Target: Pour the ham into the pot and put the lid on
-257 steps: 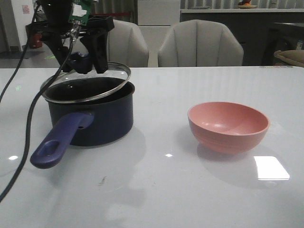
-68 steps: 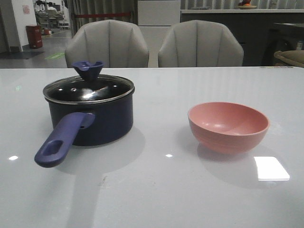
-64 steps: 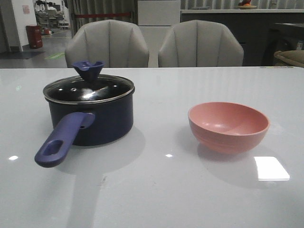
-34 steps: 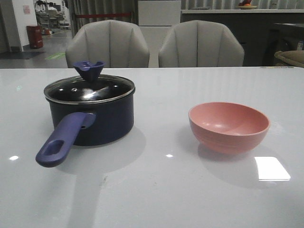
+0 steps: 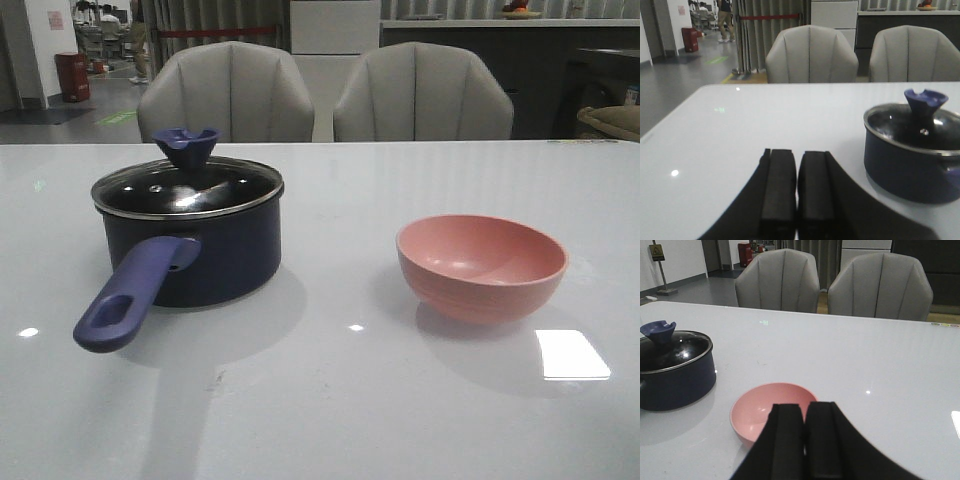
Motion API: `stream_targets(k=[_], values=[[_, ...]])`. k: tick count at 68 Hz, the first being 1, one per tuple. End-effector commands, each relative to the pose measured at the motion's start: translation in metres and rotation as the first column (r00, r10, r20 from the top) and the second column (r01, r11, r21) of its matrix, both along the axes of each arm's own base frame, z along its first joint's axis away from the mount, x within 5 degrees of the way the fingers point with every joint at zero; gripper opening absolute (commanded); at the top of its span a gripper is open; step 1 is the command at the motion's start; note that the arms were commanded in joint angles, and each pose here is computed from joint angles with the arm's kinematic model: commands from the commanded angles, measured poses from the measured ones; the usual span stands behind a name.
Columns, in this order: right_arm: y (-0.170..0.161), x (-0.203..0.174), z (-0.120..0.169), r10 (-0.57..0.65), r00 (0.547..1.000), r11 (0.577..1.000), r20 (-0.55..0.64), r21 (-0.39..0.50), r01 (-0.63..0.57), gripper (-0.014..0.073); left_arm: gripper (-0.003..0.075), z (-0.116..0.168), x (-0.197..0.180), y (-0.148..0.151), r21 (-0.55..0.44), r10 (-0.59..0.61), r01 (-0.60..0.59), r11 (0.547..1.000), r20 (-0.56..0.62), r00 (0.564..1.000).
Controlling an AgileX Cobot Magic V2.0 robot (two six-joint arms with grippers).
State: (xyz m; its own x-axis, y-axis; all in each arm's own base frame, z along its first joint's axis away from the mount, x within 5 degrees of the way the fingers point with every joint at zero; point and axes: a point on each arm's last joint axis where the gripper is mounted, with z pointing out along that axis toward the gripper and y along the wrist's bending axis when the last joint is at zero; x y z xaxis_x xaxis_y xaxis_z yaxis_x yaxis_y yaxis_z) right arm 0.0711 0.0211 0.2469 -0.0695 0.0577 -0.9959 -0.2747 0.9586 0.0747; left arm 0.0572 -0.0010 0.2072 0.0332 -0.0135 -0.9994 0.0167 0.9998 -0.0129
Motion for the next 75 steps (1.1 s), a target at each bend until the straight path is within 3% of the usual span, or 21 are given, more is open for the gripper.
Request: stream_targets(k=[1, 75], values=[[-0.0020, 0.0005, 0.0163, -0.023, 0.995, 1.000, 0.097, 0.021, 0.021, 0.0146, 0.0112, -0.0005, -0.0014, 0.0004, 0.012, 0.006, -0.006, 1.000, 0.060, 0.998], [-0.0020, 0.0005, 0.0163, -0.023, 0.995, 1.000, 0.097, 0.021, 0.021, 0.0146, 0.0112, 0.0001, -0.0019, 0.0004, 0.012, 0.006, -0.007, 1.000, 0.070, 0.998]])
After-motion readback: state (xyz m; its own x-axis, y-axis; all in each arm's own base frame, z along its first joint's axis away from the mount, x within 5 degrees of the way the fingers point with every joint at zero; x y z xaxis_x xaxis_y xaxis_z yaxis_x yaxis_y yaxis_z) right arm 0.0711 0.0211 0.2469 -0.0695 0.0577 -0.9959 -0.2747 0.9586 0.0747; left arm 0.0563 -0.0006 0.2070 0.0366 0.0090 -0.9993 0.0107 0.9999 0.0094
